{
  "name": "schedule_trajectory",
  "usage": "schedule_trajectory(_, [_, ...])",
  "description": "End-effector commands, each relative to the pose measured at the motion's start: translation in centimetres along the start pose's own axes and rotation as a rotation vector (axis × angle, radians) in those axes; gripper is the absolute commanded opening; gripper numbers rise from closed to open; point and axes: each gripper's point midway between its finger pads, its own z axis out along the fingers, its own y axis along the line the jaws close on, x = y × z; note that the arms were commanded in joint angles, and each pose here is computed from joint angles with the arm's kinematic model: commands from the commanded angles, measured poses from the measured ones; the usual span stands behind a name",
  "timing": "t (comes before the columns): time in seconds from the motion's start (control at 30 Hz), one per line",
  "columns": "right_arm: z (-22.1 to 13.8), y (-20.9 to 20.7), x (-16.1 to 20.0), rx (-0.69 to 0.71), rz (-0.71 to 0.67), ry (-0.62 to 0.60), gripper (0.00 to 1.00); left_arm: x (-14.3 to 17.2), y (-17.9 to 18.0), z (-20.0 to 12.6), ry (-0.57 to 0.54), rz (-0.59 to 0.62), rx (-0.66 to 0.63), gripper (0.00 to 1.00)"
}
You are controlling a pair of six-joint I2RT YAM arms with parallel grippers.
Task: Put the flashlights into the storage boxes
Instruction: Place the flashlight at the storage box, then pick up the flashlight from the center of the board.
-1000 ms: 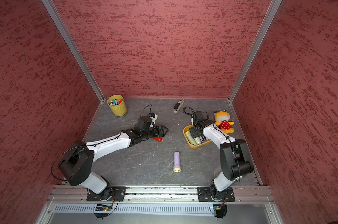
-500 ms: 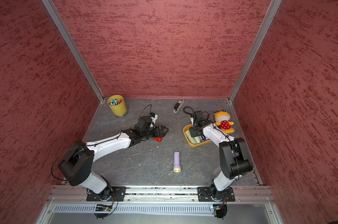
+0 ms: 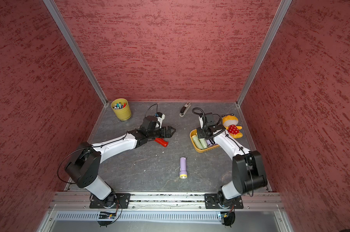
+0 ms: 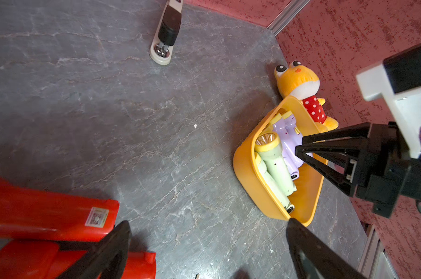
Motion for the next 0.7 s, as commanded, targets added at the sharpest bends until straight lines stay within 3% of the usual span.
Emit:
schedule_trajectory(0.0, [-1.7, 1.0, -1.8, -0.057, 0.065, -0.087, 0.40, -0.4, -0.6, 0.4, 0.016, 0.020, 0.024, 0.99])
schedule_trajectory(0.23, [-3.5, 3.6, -3.5, -0.092, 0.029, -0.128, 0.45, -1.4, -0.4, 0.7, 0.018, 0.003, 0.038, 1.00])
schedule_trajectory(0.5, [-4.6, 9.1, -6.0, -0.170, -0.034, -0.197, 0.48, -1.8, 2.3, -1.4, 0.001, -0.034, -0.028, 0.99])
schedule_trajectory(0.67, [-2.2, 14.1, -6.2, -0.232, -0.105, -0.166, 0.49, -1.7, 5.3, -4.3, -0.024, -0.067, -0.120, 0.99])
